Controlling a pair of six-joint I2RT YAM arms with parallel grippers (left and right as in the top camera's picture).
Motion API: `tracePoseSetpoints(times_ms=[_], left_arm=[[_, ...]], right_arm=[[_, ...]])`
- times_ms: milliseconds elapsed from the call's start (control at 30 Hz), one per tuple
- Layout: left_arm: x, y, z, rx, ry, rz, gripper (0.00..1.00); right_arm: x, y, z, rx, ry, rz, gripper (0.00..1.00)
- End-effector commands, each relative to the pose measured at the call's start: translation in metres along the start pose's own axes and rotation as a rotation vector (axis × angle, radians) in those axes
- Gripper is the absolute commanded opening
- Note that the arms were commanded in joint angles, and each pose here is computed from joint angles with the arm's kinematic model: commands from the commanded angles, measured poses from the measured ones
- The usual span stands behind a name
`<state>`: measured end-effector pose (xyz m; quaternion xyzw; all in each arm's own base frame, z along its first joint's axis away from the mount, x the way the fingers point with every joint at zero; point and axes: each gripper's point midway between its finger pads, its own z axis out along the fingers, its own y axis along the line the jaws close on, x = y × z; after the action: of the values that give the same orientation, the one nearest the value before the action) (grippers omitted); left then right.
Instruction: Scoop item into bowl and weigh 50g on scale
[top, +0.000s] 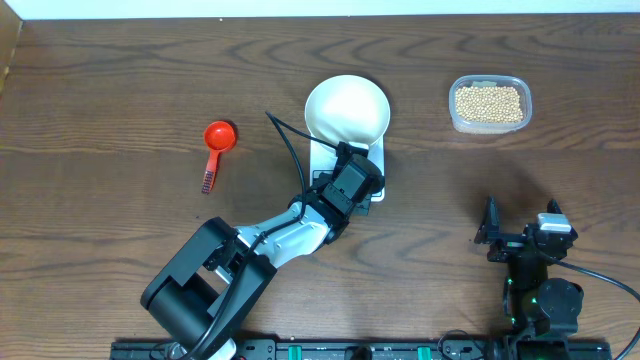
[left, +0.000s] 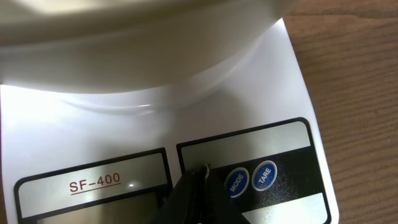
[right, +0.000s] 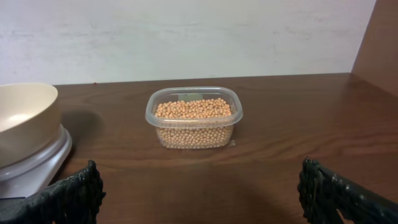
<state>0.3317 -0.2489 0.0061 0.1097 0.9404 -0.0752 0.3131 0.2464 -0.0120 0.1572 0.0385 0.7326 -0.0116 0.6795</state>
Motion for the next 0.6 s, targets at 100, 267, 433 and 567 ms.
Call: tracePoseSetpoints(times_ms=[100,267,433,567], left_arm=[[0.113,0.032,0.022,-0.053,0.336,0.053,0.07],[0.115,0.033,0.025,-0.053,0.338,0.053,0.07],[0.114,0.032,0.027,-0.049,0.330,0.052,0.07],[0.116,0.031,0.032,-0.048,0.327,0.051,0.07]], right_arm=[[0.002,0.000,0.000,0.001,0.003,-0.005,0.99],[0.001,0.000,0.000,0.001,0.003,-0.005,0.99],[0.001,0.000,0.000,0.001,0.003,-0.005,0.99],[0.002,0.001,0.000,0.000,0.003,-0.005,0.99]])
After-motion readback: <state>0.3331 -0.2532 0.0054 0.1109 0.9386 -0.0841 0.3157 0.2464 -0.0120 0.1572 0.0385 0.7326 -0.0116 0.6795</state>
